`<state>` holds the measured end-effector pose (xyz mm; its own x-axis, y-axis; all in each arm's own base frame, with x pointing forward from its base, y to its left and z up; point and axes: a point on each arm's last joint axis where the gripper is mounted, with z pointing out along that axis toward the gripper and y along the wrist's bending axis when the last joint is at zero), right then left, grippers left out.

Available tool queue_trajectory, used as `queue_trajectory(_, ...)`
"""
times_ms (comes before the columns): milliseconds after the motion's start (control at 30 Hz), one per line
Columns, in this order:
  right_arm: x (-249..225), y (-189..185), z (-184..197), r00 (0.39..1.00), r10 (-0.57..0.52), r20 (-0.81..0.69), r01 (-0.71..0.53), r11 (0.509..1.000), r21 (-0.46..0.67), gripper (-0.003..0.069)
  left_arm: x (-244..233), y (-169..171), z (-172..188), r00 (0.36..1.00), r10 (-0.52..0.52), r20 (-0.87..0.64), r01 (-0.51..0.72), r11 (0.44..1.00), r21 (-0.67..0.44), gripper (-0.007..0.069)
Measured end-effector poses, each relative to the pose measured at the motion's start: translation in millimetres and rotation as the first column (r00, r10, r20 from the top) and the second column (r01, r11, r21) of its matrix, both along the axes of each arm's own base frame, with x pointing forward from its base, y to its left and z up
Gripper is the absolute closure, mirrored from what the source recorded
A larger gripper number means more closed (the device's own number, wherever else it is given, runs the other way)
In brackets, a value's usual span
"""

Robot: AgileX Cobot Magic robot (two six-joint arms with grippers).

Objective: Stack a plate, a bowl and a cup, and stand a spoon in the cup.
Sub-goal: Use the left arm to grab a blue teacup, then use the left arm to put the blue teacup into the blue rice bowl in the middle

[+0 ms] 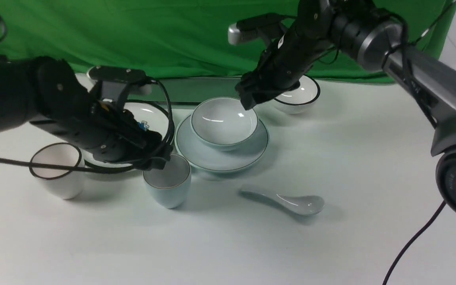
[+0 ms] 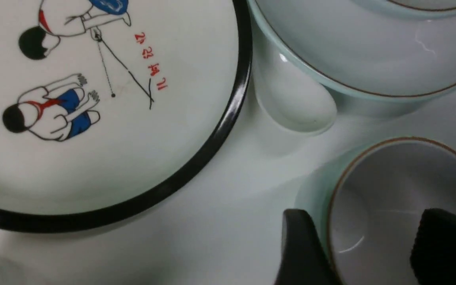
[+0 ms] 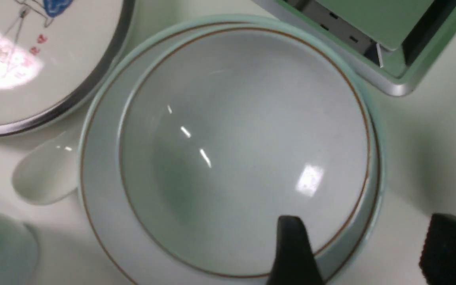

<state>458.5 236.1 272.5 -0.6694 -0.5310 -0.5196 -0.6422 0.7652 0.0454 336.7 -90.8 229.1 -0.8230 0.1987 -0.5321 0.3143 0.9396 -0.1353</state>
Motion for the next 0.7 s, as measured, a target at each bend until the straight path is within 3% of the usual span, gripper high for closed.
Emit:
queue_trajectory(33,-0.6,-1.1,3.4,1.0,0.003,0.001,-0.003,1.0,-0.004,0.0221,1.6,-0.3,-2.5,1.0,0.0,-0.006,0.0,1.0,0.001,0.0316)
queue_trajectory(200,-13.4,-13.6,46.0,0.999,0.036,0.038,-0.035,0.999,-0.02,0.0293,16.2,-3.2,-20.4,0.999,-0.027,-0.034,0.028,0.999,0.029,0.0577)
queue_trajectory(267,-17.9,-17.5,58.1,0.998,0.027,0.053,-0.027,1.0,-0.014,0.0314,17.8,-4.0,-18.1,0.999,-0.035,-0.039,0.036,0.999,0.03,0.0621)
queue_trajectory(500,-46.1,-45.5,130.4,0.978,-0.013,0.206,0.011,1.0,0.008,0.0395,33.7,-12.2,30.2,0.997,-0.069,0.039,0.07,0.997,-0.024,0.0629)
queue_trajectory(700,-51.1,-59.3,146.2,0.969,-0.04,0.243,0.039,0.999,0.008,0.0413,67.6,-21.8,60.9,0.98,-0.071,0.187,0.082,0.995,-0.049,0.0629)
